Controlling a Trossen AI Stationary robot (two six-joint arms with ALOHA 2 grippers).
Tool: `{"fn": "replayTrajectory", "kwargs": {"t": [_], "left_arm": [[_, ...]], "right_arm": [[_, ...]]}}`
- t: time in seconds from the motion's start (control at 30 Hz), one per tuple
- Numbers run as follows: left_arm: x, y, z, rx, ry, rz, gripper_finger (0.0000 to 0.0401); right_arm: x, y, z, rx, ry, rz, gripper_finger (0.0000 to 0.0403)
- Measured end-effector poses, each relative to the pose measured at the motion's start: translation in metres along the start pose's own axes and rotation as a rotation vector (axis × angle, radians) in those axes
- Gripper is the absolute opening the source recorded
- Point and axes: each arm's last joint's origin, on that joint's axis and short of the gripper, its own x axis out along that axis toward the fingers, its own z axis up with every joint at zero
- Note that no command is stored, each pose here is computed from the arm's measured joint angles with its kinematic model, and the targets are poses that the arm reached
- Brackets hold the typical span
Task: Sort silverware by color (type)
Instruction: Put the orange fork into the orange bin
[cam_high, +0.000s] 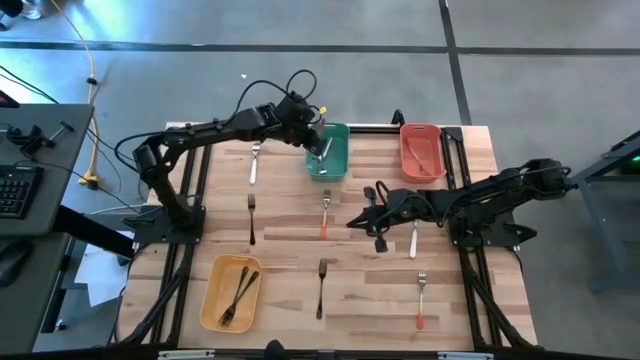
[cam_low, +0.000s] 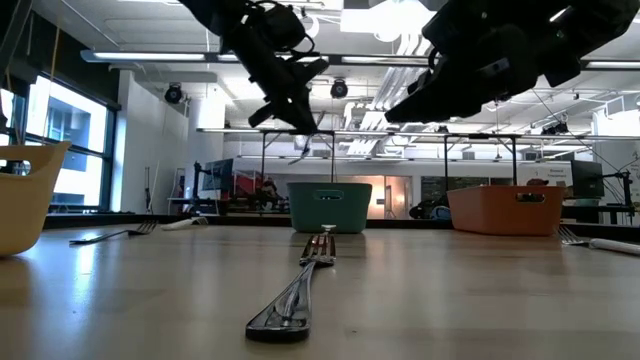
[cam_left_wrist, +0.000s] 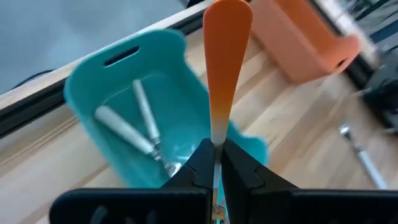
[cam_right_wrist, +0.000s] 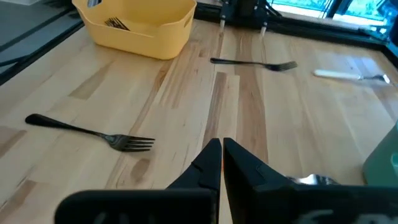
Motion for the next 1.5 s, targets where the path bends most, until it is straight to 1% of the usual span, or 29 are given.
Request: {"fn": "replayTrajectory", "kwargs": {"t": [0.17,0.23,0.53,0.8,0.93,1.13,1.23,1.3,1.33,1.43,1.5], "left_arm": [[0.0,-0.001,0.006,-0.03,-0.056,-0.025,0.0001],[0.005,0.0,0.007,-0.037,-0.066,-0.025,0.0001],[0.048,0.012,-0.006,-0.043,0.043,-0.007,0.0001],[0.064,0.018,-0.013,-0.019,0.074,0.018,0.0008],[0.065,0.017,-0.012,-0.01,0.064,0.013,0.0024],[0.06,0.014,-0.007,0.014,0.025,-0.007,0.0064],[0.057,0.012,-0.005,0.053,0.015,-0.015,0.0077],[0.054,0.011,-0.006,0.092,0.016,-0.014,0.0079],[0.052,0.009,-0.005,0.128,0.009,-0.012,0.0078],[0.042,-0.003,-0.008,0.284,-0.008,0.01,0.0063],[0.037,-0.015,-0.013,0.38,-0.013,0.04,0.0049]], "right_arm": [[0.0,0.0,-0.001,0.006,0.008,0.001,0.0],[0.0,0.0,-0.001,0.006,0.008,0.001,0.0],[0.0,0.0,-0.003,0.005,0.026,0.003,0.0],[0.0,0.0,-0.003,0.006,0.03,0.004,0.0],[0.0,0.0,-0.003,0.005,0.033,0.004,0.0],[0.0,0.001,-0.004,0.008,0.036,0.005,0.0],[0.0,0.001,-0.004,0.007,0.044,0.006,0.0],[0.0,0.001,-0.005,0.008,0.049,0.006,0.0],[0.0,0.001,-0.005,0.008,0.053,0.007,0.0],[0.0,0.001,-0.007,0.008,0.075,0.007,0.0],[-0.004,0.001,-0.01,0.01,0.118,-0.024,0.0]]}}
